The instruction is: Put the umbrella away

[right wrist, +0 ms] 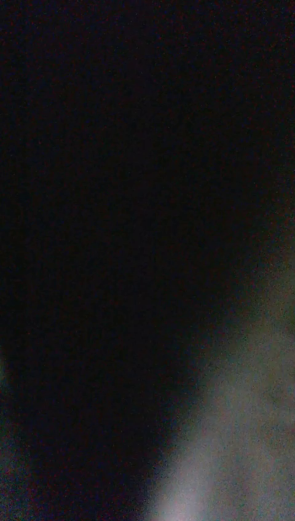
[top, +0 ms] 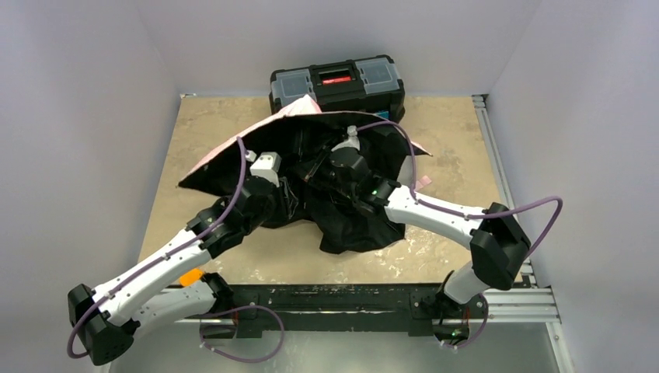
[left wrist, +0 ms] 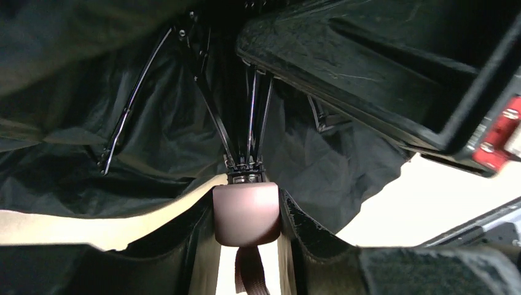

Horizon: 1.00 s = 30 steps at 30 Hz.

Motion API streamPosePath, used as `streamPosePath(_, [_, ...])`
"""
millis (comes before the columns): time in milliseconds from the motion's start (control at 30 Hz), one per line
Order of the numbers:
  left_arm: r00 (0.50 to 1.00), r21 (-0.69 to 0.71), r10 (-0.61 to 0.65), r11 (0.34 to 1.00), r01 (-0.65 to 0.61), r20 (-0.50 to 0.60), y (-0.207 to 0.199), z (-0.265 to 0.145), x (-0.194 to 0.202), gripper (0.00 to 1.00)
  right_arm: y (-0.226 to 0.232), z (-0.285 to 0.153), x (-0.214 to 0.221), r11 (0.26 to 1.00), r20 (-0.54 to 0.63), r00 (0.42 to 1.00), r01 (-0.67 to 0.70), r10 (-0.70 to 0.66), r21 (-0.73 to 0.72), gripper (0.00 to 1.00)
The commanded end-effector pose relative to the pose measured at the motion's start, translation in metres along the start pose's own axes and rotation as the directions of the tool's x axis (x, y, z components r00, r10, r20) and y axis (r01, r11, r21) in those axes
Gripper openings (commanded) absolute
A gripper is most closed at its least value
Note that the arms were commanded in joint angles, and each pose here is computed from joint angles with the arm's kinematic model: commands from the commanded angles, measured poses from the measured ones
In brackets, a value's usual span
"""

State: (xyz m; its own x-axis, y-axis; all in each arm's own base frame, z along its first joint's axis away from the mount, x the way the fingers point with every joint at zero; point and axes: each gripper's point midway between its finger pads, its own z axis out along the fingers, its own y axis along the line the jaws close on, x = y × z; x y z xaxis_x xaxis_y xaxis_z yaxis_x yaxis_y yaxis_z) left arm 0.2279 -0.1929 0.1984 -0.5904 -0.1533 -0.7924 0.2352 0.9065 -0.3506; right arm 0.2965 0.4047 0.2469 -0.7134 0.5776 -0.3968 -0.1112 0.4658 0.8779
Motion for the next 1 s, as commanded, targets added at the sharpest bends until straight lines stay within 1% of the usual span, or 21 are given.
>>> streamPosePath(0, [0.988, -0.024, 0.016, 1.0, -0.012, 0.153, -0.007, 0.006, -0.044, 0.0, 0.096, -0.033, 0.009, 0.969, -0.035, 0.999, 0.03, -0.039, -0.247, 0.0])
streamPosePath(100, [0.971, -0.031, 0.045, 0.999, -0.039, 0.237, -0.015, -0.007, -0.081, 0.0, 0.117, -0.038, 0.017, 0.966, -0.052, 0.995, 0.073, -0.089, -0.248, 0.0])
streamPosePath(167, [0.957, -0.036, 0.065, 0.998, -0.057, 0.283, -0.021, -0.017, -0.105, 0.0, 0.127, -0.04, 0.018, 0.96, -0.036, 0.99, 0.123, -0.136, -0.251, 0.0])
streamPosePath(233, [0.95, -0.055, 0.089, 0.996, -0.076, 0.3, -0.02, -0.021, -0.114, 0.0, 0.133, -0.043, 0.015, 0.953, -0.009, 0.987, 0.155, -0.163, -0.26, 0.0])
streamPosePath(300, [0.95, -0.071, 0.098, 0.994, -0.081, 0.297, -0.016, -0.018, -0.111, 0.0, 0.131, -0.042, 0.011, 0.948, 0.019, 0.981, 0.192, -0.194, -0.254, 0.0])
streamPosePath(333, [0.953, -0.075, 0.103, 0.994, -0.084, 0.286, -0.013, -0.014, -0.104, 0.0, 0.129, -0.042, 0.01, 0.94, 0.039, 0.974, 0.224, -0.222, -0.256, 0.0])
streamPosePath(367, [0.957, -0.082, 0.1, 0.993, -0.081, 0.272, -0.009, -0.01, -0.095, 0.02, 0.123, -0.039, 0.009, 0.935, 0.064, 0.967, 0.256, -0.247, -0.246, 0.0])
streamPosePath(400, [0.965, -0.095, 0.097, 0.993, -0.076, 0.244, -0.002, -0.002, -0.081, 0.08, 0.115, -0.036, 0.008, 0.928, 0.09, 0.957, 0.29, -0.276, -0.232, 0.0])
streamPosePath(433, [0.973, -0.099, 0.094, 0.992, -0.074, 0.21, 0.003, 0.005, -0.064, 0.17, 0.105, -0.031, 0.007, 0.917, 0.123, 0.941, 0.335, -0.315, -0.218, 0.0])
streamPosePath(467, [0.982, -0.103, 0.083, 0.993, -0.066, 0.17, 0.009, 0.012, -0.046, 0.28, 0.092, -0.024, 0.007, 0.909, 0.145, 0.925, 0.374, -0.351, -0.185, 0.0])
streamPosePath(500, [0.991, -0.114, 0.064, 0.992, -0.05, 0.12, 0.017, 0.019, -0.024, 0.37, 0.076, -0.017, 0.011, 0.902, 0.146, 0.912, 0.404, -0.384, -0.153, 0.0])
streamPosePath(567, [0.999, -0.107, 0.017, 0.994, -0.013, 0.029, 0.029, 0.023, 0.019, 0.5, 0.046, -0.003, 0.021, 0.882, 0.139, 0.886, 0.458, -0.443, -0.109, 0.0])
streamPosePath(600, [1.0, -0.104, -0.01, 0.995, 0.008, -0.014, 0.035, 0.023, 0.039, 0.55, 0.028, 0.004, 0.029, 0.878, 0.119, 0.88, 0.47, -0.459, -0.09, 0.0])
streamPosePath(667, [0.996, -0.09, -0.055, 0.995, 0.048, -0.072, 0.042, 0.014, 0.07, 0.61, -0.008, 0.015, 0.039, 0.87, 0.094, 0.867, 0.493, -0.489, -0.025, 0.0])
streamPosePath(733, [0.992, -0.082, -0.075, 0.994, 0.067, -0.1, 0.046, 0.001, 0.087, 0.66, -0.042, 0.024, 0.058, 0.875, 0.029, 0.875, 0.483, -0.484, 0.015, 0.0])
streamPosePath(767, [0.991, -0.086, -0.071, 0.994, 0.062, -0.114, 0.049, -0.008, 0.092, 0.67, -0.055, 0.028, 0.061, 0.874, 0.018, 0.874, 0.484, -0.485, 0.037, 0.0])
streamPosePath(867, [0.987, -0.085, -0.066, 0.995, 0.054, -0.147, 0.051, -0.034, 0.094, 0.7, -0.085, 0.036, 0.071, 0.869, -0.021, 0.875, 0.484, -0.484, 0.109, 0.0])
streamPosePath(967, [0.977, -0.071, -0.072, 0.996, 0.059, -0.2, 0.047, -0.061, 0.093, 0.71, -0.111, 0.044, 0.083, 0.856, -0.075, 0.869, 0.494, -0.488, 0.153, 0.0])
